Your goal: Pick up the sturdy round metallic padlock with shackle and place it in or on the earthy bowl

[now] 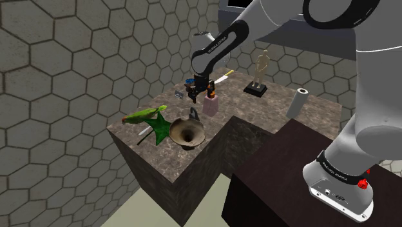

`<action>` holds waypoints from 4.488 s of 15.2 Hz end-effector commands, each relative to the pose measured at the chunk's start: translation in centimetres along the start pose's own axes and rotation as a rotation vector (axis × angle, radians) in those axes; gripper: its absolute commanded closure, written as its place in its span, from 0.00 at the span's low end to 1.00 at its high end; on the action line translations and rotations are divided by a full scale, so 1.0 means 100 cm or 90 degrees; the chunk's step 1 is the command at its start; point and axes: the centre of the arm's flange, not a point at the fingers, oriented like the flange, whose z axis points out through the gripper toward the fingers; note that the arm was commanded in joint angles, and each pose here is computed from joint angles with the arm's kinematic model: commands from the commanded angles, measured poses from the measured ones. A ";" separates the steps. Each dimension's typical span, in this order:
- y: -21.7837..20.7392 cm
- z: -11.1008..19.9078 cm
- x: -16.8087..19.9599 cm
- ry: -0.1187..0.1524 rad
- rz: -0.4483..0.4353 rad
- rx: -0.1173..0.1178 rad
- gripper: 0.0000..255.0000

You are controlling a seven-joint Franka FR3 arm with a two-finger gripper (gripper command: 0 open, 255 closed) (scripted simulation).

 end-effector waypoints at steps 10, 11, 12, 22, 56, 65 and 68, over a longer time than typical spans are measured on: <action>-0.026 0.084 0.063 -0.007 0.018 0.004 0.00; -0.026 0.090 0.063 -0.007 0.018 0.004 0.00; -0.026 0.095 0.063 -0.007 0.018 0.004 0.00; -0.027 0.108 0.063 -0.007 0.018 0.004 0.00; -0.027 -0.018 0.059 -0.007 0.018 0.004 1.00; -0.028 -0.066 0.057 -0.007 0.018 0.004 1.00; -0.028 -0.082 0.057 -0.007 0.018 0.004 1.00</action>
